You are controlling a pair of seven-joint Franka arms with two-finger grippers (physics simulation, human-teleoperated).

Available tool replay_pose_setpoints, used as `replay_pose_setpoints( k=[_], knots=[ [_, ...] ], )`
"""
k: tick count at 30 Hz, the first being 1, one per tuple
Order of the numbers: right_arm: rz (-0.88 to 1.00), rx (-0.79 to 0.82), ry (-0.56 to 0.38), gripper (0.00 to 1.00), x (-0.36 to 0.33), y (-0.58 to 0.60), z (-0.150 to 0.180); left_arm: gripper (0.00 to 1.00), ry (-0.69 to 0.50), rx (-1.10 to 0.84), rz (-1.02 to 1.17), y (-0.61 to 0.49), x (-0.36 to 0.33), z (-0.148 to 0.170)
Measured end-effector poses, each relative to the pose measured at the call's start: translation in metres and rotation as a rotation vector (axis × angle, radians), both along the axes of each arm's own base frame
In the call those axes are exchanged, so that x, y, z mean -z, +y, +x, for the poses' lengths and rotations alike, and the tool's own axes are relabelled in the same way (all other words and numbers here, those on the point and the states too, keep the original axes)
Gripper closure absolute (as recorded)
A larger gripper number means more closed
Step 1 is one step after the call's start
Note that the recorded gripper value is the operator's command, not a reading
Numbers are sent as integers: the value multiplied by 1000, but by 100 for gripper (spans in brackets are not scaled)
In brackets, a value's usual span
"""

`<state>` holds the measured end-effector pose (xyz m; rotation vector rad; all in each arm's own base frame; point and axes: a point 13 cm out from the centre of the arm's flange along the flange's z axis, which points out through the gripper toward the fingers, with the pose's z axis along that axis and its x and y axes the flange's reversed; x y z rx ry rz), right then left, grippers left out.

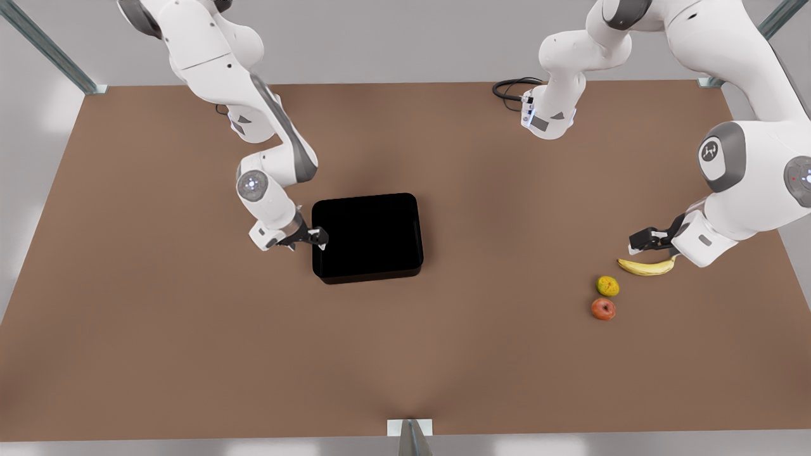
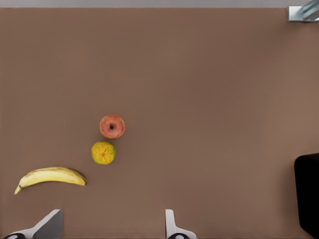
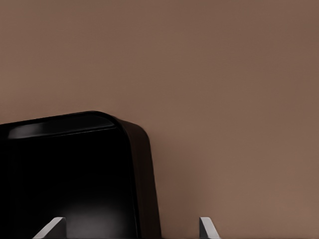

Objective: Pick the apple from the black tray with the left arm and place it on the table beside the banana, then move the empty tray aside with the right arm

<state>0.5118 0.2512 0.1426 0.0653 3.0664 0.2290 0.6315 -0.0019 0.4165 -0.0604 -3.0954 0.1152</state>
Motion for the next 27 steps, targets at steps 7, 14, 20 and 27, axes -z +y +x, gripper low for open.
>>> replay_pose_setpoints(
  k=[7, 14, 20, 27],
  knots=[
    [-22, -54, 29, 1, 29, -4, -16, 0, 15, -2, 4, 1, 4, -2],
    [-34, -101, 55, 7, 52, -3, -24, 0, 20, -4, 8, 3, 5, -3],
    [-27, -134, 51, 30, 52, 6, -27, 0, 21, -6, 8, 3, 6, -3],
    [-25, -156, 48, 64, 49, 6, -26, 0, 21, -6, 10, 3, 6, -3]
  ],
)
